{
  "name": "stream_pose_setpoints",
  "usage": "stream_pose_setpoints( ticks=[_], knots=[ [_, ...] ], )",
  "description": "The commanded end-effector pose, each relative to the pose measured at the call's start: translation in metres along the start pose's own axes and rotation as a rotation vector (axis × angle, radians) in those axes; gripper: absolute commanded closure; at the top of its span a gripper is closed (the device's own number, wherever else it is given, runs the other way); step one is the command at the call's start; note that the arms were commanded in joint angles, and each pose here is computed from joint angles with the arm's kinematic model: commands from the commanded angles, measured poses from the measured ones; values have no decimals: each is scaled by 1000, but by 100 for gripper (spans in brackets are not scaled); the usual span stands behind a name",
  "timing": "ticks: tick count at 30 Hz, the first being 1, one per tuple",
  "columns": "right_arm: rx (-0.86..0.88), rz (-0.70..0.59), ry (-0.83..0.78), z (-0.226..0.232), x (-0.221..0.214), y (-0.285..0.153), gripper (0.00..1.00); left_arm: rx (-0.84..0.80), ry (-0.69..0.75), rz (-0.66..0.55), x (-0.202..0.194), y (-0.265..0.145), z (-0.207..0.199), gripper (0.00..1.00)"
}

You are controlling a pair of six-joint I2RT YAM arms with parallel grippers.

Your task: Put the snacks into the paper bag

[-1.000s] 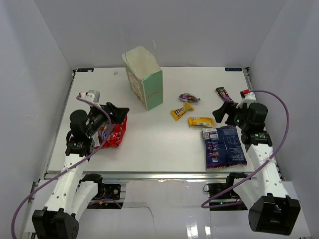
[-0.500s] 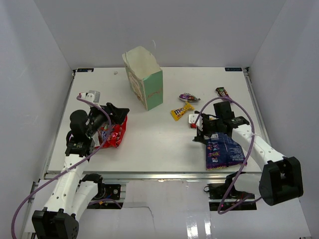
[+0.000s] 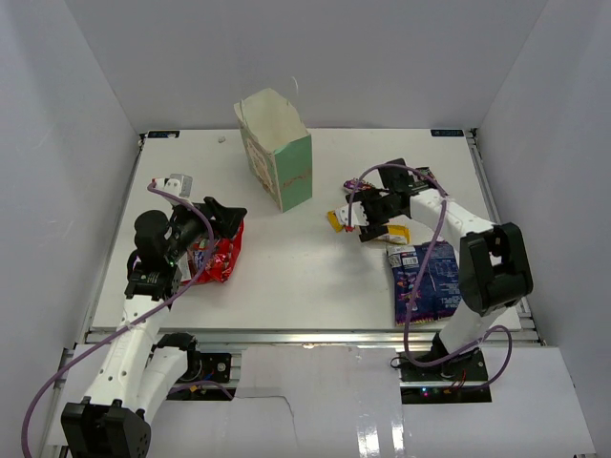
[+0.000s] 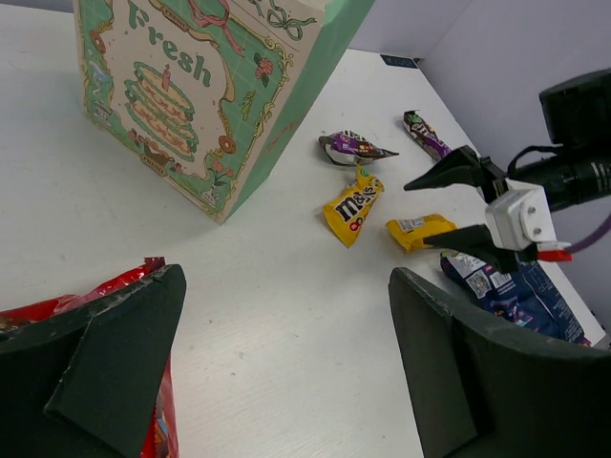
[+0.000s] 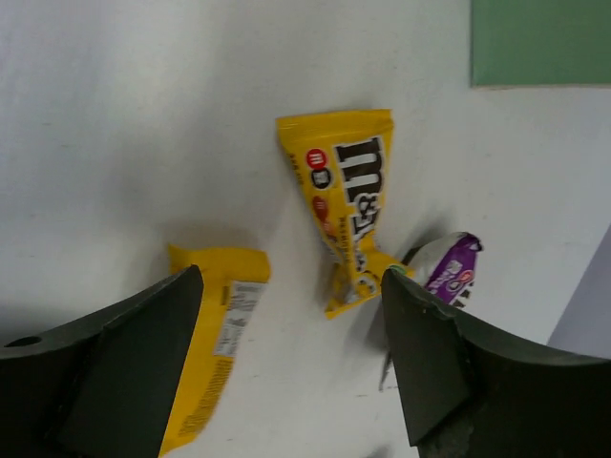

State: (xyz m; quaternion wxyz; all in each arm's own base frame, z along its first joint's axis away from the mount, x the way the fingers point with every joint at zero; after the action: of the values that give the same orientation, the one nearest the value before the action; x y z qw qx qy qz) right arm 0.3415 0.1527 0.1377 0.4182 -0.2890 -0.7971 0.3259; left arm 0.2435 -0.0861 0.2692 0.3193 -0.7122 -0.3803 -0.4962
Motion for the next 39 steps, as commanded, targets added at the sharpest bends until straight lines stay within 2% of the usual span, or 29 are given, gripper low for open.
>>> stream_pose_setpoints(
  ticks=[1,6,9,16,20,25,28,33,39],
  knots=[
    [-70,27,-49,-47,7,6,20,9,31,-36,16,-1,-2,2],
    [0,109,8,-51,-7,47,35,23,36,-38,16,0,0,2],
    [15,136,29,-51,-14,56,41,22,38,-39,16,-1,-1,2],
    [32,176,46,-47,-25,65,47,13,37,-37,17,0,-1,2],
    [49,202,79,-43,-33,74,57,16,37,-39,17,-1,-1,2],
    [49,238,93,-41,-40,78,61,19,39,-40,17,-1,-1,2],
    [48,234,100,-40,-40,77,71,20,39,-40,17,-1,-1,2],
    [7,157,123,-46,-18,57,85,20,39,-42,17,-1,-1,2],
    [-87,-118,273,-76,51,6,92,15,41,-43,18,-1,-2,2]
  ],
)
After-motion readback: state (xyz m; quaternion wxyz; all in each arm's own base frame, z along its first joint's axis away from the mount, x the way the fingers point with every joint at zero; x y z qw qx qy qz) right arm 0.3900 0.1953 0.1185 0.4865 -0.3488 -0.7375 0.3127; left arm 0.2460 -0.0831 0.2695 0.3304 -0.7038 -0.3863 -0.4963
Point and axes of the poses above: each gripper's point midway between its finger pads, its own y axis out along the fingers, its own z axis along the line the jaws close on, x = y × z, the point moved 6 cm from there along -y, back along the fingers, and after that the axes turned 6 degrees about y, right-handed, at the moved point
